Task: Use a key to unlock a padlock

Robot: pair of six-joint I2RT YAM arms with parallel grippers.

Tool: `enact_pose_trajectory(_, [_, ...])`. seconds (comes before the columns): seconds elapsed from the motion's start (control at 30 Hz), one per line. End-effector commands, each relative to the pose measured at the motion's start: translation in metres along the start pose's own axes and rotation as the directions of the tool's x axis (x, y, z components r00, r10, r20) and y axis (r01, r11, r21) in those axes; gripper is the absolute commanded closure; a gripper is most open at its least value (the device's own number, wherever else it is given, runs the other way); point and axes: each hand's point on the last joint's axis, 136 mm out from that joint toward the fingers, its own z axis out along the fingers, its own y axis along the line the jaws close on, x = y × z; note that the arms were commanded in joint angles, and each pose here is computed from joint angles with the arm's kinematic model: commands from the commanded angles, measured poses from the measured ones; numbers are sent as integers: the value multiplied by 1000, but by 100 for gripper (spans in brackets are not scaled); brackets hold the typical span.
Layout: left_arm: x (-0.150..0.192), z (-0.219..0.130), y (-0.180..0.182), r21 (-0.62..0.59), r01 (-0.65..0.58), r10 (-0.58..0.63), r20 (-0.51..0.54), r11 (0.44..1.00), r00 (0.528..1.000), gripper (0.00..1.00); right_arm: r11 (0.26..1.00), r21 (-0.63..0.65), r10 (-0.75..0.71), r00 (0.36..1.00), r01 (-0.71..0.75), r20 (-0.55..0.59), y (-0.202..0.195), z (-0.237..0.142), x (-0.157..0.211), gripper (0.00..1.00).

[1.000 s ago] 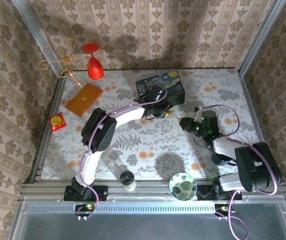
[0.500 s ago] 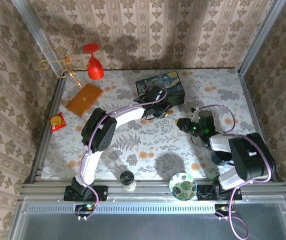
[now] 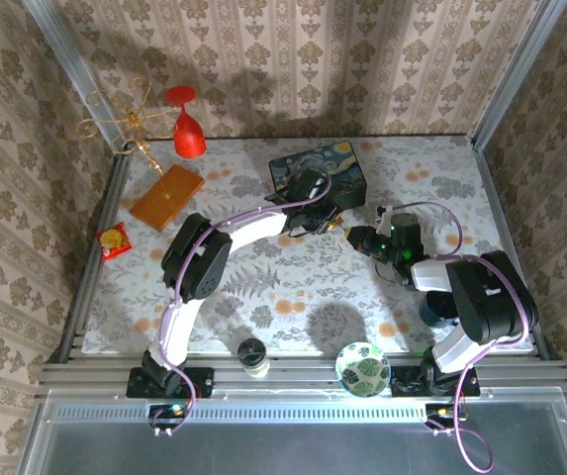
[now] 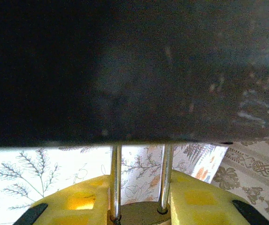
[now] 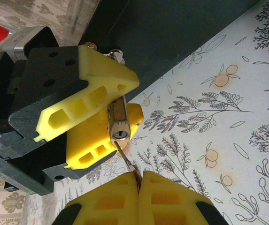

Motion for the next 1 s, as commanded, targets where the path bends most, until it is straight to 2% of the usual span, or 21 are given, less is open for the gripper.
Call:
enact_pose_trajectory(0.0, [5, 10, 14, -43, 92, -94, -46, 995, 995, 100, 999, -32, -11, 1000, 12, 17, 10, 6, -10, 100])
enact_pose_trajectory(0.7, [7, 11, 14, -39, 90, -92, -56, 995, 994, 100, 1000, -13, 27, 998, -26, 63, 2, 9, -21, 100])
enact_pose_trajectory(0.97, [8, 14, 15, -44, 87, -90, -55, 995, 994, 100, 994, -17, 108, 991, -107, 73, 2, 10, -23, 100])
